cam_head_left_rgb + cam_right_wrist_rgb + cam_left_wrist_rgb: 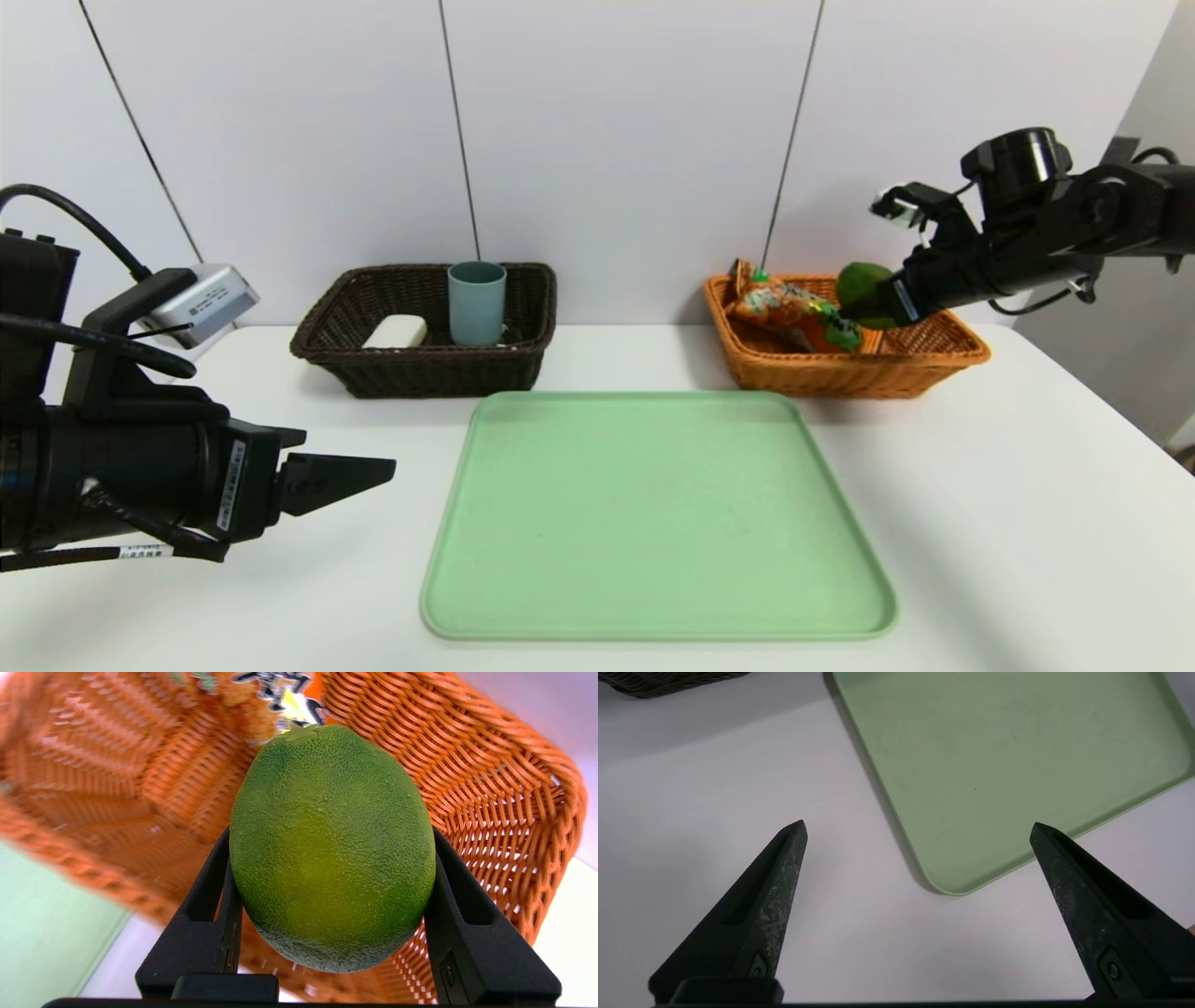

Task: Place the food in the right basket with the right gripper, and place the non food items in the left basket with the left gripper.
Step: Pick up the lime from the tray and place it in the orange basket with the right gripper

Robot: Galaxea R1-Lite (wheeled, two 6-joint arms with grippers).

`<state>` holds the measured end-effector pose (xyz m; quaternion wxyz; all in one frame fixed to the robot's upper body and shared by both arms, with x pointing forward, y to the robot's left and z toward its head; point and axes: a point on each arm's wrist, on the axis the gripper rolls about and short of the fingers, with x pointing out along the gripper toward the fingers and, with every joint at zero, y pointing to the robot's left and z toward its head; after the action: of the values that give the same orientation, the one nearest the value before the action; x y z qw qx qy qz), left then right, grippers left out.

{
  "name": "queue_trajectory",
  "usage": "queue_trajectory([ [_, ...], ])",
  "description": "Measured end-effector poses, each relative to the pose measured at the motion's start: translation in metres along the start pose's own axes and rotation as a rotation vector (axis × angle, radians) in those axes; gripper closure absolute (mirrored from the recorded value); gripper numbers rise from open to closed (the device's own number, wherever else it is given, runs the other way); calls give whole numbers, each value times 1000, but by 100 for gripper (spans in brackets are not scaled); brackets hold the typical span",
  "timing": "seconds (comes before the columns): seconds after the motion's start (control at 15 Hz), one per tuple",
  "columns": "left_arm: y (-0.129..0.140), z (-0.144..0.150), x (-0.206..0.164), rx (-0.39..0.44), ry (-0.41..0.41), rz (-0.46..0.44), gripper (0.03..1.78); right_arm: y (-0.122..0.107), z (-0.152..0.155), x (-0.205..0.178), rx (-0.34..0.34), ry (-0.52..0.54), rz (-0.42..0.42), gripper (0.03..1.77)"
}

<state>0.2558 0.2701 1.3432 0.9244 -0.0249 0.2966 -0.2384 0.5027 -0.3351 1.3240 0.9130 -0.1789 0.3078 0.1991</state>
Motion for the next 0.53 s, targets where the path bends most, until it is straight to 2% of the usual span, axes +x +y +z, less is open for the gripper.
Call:
queue_trajectory([
  [0.4, 1, -2, 1, -6, 8, 4, 12, -15, -10, 21, 28, 29, -15, 76],
  [0.53, 1, -2, 1, -7, 8, 4, 12, -19, -12, 22, 35, 35, -20, 62],
])
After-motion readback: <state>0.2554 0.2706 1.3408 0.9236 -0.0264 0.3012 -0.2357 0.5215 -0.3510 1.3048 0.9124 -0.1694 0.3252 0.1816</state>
